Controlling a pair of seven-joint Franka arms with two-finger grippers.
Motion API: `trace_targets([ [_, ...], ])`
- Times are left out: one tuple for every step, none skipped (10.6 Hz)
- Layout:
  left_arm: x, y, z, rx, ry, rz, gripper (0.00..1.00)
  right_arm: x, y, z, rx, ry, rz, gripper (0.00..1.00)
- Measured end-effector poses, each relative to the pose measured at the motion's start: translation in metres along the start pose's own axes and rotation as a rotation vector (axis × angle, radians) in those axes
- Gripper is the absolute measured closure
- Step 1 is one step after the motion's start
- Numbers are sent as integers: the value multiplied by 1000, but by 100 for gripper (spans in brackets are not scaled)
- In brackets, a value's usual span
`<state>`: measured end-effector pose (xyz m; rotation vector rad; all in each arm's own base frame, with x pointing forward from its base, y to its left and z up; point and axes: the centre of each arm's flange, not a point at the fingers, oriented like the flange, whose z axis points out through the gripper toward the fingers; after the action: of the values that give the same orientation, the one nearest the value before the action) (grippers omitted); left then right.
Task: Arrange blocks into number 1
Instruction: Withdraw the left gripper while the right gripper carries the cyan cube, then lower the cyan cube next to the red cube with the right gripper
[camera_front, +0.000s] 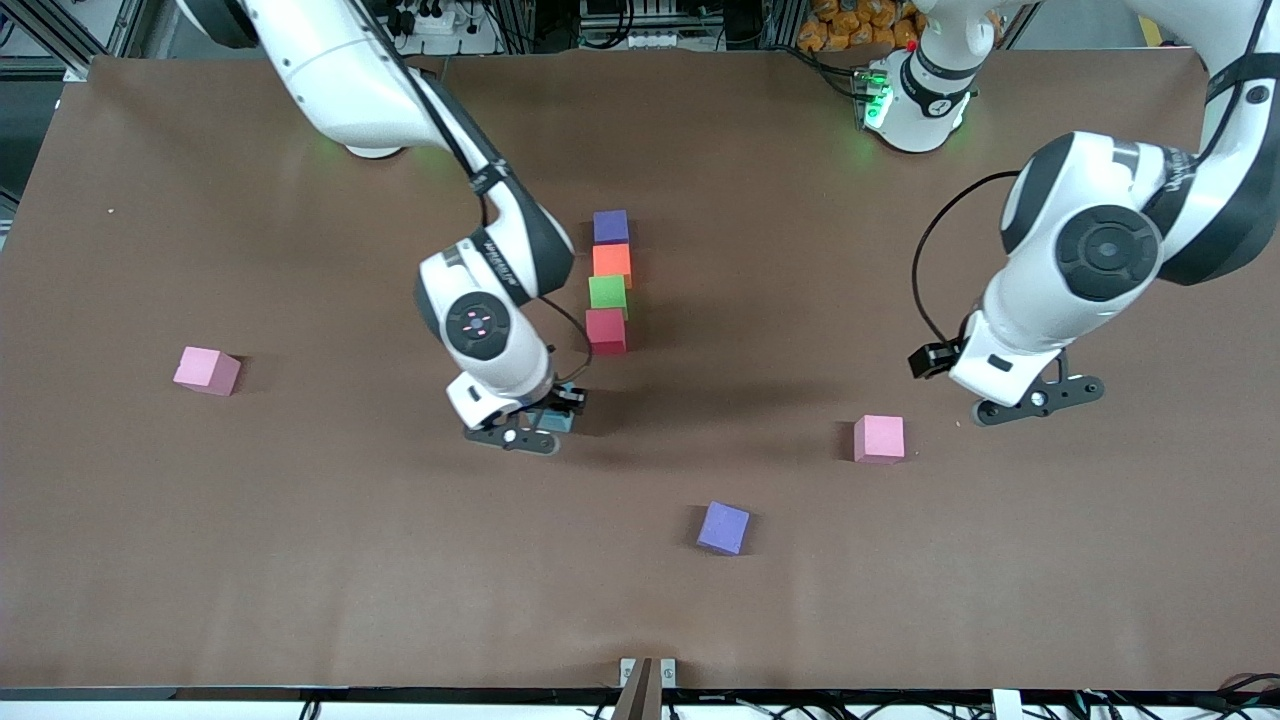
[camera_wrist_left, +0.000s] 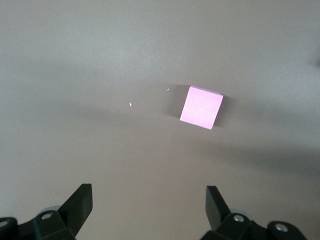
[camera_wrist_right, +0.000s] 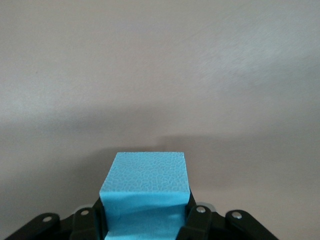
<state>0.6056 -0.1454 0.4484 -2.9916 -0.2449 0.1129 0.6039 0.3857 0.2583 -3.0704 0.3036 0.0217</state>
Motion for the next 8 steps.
trace_targets([
  [-2,-13,-10,-17,5,44,0,0,-4,0,6,7,6,44],
  [-8,-30,-26,-25,21,93,0,1,-7,-2,12,13,13,44],
  [-18,-52,-46,-25,43,126,0,-1,-11,-4,14,15,18,44],
  [-29,-73,-69,-22,65,136,0,-6,-16,-4,14,14,11,44],
  [-40,-88,-91,-20,82,134,0,-13,-23,-3,11,11,-1,44],
  [-51,-96,-108,-16,91,132,0,-23,-33,-2,6,14,-22,44],
  [-58,-97,-120,-17,104,132,0,-30,-40,-2,0,19,-40,44],
  [-60,-95,-132,-21,126,135,0,-36,-45,-1,-11,27,-62,44],
])
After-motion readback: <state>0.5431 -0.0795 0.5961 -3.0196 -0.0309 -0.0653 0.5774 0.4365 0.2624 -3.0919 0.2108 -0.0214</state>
